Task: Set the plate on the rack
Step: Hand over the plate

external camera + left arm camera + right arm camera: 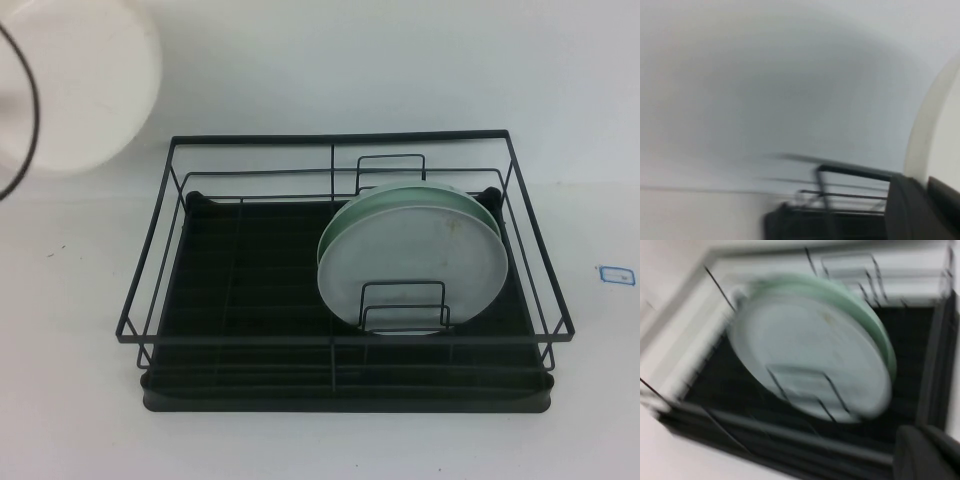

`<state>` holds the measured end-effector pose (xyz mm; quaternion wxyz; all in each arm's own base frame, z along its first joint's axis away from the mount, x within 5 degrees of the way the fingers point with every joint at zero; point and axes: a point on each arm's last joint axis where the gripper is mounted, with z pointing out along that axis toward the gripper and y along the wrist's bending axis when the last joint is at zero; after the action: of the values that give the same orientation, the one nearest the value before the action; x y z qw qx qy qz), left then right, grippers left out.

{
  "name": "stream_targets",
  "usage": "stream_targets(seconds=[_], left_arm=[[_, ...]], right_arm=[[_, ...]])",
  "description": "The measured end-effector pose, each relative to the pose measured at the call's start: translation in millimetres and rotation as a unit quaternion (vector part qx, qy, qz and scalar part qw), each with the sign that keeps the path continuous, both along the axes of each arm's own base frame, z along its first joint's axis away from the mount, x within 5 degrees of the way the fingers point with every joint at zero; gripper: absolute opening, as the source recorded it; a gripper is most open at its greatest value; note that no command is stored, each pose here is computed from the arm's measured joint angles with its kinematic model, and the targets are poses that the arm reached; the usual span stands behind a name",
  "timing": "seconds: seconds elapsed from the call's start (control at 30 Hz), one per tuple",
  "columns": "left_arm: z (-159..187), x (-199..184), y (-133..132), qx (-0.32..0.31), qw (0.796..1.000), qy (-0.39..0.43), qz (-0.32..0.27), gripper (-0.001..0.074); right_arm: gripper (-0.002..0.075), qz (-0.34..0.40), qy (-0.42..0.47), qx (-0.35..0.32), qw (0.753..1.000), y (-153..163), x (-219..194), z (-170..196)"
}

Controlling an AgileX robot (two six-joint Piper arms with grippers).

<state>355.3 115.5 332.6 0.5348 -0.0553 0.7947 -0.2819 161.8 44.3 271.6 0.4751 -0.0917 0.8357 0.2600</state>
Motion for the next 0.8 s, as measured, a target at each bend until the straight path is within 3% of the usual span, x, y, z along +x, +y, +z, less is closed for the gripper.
stream_targets(seconds=[0.13, 0.37, 0.43, 0.5, 0.63, 0.7, 0.8], left_arm=[[4.8, 5.7, -33.3, -0.009, 0.997, -0.022, -0.069, 0.0004], [0.6, -0.3, -107.7, -0.019, 0.975, -0.086, -0.202, 0.0004], [-5.0, -6.7, -129.6, -0.028, 0.970, -0.100, -0.219, 0.0004], [-15.1, -13.3, -148.6, -0.030, 0.964, -0.095, -0.247, 0.0004], [-24.8, -21.7, -183.6, -0.024, 0.948, -0.092, -0.303, 0.0004], [-24.7, -25.2, -199.1, -0.017, 0.939, -0.101, -0.327, 0.0004], [-24.7, -31.7, -221.9, -0.018, 0.928, -0.102, -0.359, 0.0004]], right_arm=[[0.0019, 0.033, -0.062, 0.074, 0.995, 8.9, 0.3, 16.3], [0.0048, 0.103, -0.161, 0.066, 0.979, 16.8, -2.0, 39.7], [0.0123, 0.112, -0.172, 0.070, 0.976, 18.1, -2.2, 47.2], [0.0246, 0.113, -0.170, 0.087, 0.975, 18.7, -1.9, 55.1], [0.0557, 0.103, -0.152, 0.140, 0.973, 19.1, -0.5, 75.0], [0.0631, 0.102, -0.157, 0.151, 0.971, 19.0, 0.4, 85.5], [0.0668, 0.101, -0.165, 0.157, 0.969, 18.7, 4.6, 97.2]])
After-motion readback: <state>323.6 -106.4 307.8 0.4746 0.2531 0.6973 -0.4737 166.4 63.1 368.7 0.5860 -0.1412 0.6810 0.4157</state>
